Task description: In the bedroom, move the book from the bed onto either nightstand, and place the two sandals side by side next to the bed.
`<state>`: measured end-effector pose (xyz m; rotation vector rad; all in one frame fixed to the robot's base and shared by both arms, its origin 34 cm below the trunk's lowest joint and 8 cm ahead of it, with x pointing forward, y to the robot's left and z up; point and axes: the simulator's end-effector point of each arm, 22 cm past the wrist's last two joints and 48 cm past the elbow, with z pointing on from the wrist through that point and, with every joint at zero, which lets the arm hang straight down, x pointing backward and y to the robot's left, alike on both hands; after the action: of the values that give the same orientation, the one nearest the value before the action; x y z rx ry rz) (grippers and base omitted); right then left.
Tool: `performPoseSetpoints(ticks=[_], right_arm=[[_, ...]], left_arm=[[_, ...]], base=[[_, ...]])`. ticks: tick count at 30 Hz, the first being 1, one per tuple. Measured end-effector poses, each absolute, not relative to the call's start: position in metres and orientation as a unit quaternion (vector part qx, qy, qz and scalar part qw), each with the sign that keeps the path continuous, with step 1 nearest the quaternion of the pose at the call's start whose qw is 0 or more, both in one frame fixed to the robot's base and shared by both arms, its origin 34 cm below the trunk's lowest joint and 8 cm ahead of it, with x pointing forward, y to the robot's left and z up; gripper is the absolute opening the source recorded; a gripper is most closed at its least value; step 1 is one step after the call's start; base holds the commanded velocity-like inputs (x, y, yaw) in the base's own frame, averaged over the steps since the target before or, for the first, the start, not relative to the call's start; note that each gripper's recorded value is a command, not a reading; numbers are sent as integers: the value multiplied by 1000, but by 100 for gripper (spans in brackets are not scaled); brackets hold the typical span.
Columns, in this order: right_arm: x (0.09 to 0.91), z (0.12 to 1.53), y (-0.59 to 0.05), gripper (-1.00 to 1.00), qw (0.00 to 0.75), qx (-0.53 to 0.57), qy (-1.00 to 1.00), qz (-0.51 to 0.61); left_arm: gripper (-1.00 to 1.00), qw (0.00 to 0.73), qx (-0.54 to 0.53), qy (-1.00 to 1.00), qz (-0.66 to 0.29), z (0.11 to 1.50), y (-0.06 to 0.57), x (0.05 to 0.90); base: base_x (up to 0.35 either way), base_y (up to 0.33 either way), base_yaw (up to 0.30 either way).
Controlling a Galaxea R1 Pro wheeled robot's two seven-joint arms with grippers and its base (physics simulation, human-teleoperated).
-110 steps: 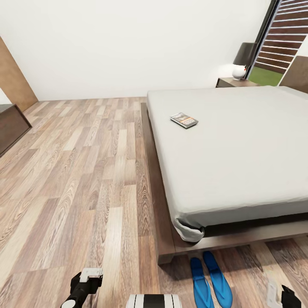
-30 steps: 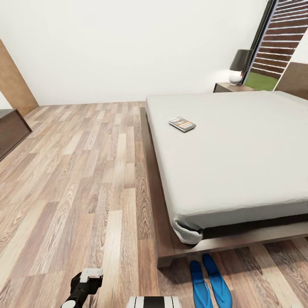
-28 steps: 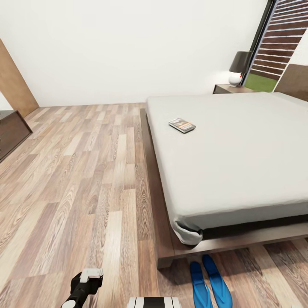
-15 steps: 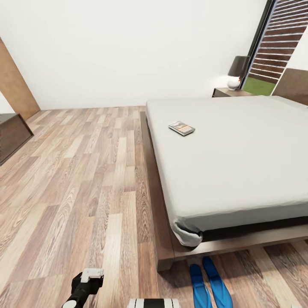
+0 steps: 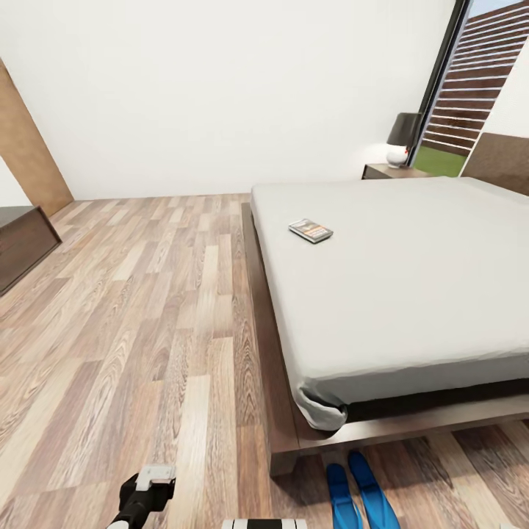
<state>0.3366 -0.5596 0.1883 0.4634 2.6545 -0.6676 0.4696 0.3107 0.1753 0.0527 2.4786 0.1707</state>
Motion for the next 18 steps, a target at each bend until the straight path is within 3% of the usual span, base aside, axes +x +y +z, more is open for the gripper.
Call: performPoseSetpoints(ticks=[18], right_arm=[[336, 187, -558, 100, 181, 164, 941, -235]], left_arm=[[100, 302, 20, 951, 69, 165, 317, 442]], base=[[0, 0, 0]])
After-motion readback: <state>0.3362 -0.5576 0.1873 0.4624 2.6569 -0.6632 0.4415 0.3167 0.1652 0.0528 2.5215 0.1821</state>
